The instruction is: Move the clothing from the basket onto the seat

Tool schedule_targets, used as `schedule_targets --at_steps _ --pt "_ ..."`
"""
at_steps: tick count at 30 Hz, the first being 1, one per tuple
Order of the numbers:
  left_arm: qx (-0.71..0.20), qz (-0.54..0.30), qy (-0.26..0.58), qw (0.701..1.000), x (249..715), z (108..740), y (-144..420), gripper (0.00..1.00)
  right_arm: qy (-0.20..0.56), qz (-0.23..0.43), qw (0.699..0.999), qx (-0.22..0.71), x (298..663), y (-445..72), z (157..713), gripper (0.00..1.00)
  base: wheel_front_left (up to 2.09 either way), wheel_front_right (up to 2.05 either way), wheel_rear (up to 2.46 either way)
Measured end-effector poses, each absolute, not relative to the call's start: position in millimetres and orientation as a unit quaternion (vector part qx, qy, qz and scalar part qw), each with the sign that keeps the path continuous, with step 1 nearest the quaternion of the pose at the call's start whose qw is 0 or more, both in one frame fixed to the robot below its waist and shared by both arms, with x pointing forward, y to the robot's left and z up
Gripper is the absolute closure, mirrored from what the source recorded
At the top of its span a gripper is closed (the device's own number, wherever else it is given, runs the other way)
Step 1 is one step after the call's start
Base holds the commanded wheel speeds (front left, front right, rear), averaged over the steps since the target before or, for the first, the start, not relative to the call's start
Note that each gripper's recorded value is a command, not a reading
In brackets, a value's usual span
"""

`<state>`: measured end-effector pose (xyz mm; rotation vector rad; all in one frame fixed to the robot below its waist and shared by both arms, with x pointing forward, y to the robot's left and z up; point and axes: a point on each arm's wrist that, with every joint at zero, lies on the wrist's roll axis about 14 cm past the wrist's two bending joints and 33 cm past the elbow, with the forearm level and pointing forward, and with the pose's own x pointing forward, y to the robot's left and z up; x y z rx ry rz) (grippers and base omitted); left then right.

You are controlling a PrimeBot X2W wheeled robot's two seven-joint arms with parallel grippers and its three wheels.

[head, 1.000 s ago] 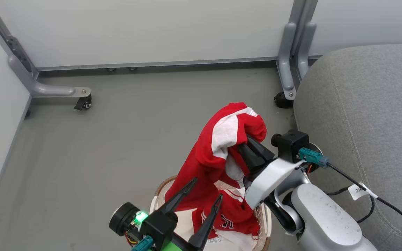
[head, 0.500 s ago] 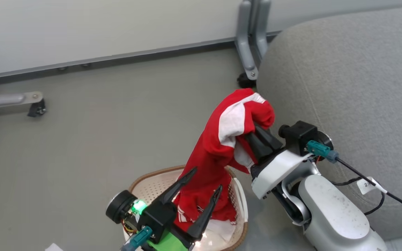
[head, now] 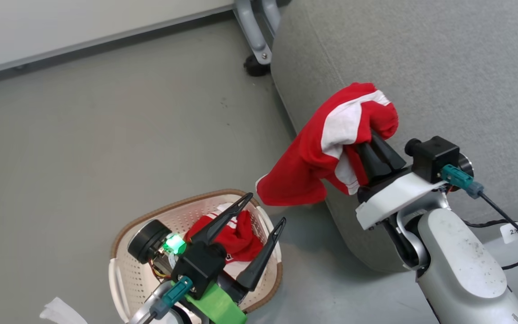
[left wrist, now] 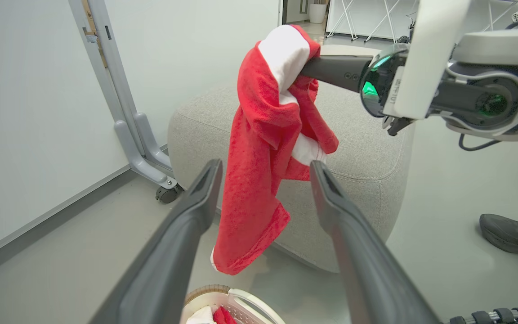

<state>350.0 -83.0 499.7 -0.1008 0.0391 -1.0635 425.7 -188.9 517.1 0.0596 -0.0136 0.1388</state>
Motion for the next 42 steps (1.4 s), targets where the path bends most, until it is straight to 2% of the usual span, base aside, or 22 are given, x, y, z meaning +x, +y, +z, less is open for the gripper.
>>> schedule_targets --at_steps 11,17,33,36,42 --pt "-0.064 -0.553 0.035 0.830 352 484 -109 0.00 0.008 -0.029 0.999 0.027 416 -250 500 1.00 0.00 0.00 0.00" --pt "-0.072 -0.565 0.031 0.822 362 480 -116 0.00 -0.003 -0.077 0.997 0.027 433 -285 503 1.00 0.00 0.00 0.00" --pt "-0.075 -0.520 -0.003 0.851 436 455 -93 0.00 -0.044 -0.159 0.986 -0.023 538 -382 526 1.00 0.00 0.00 0.00" --pt "-0.072 -0.510 0.001 0.857 445 443 -85 0.00 -0.025 -0.185 0.982 -0.030 547 -402 510 1.00 0.00 0.00 0.00" --pt "-0.073 -0.500 0.018 0.863 452 420 -75 0.00 0.016 -0.255 0.966 -0.049 544 -446 469 1.00 0.00 0.00 0.00"
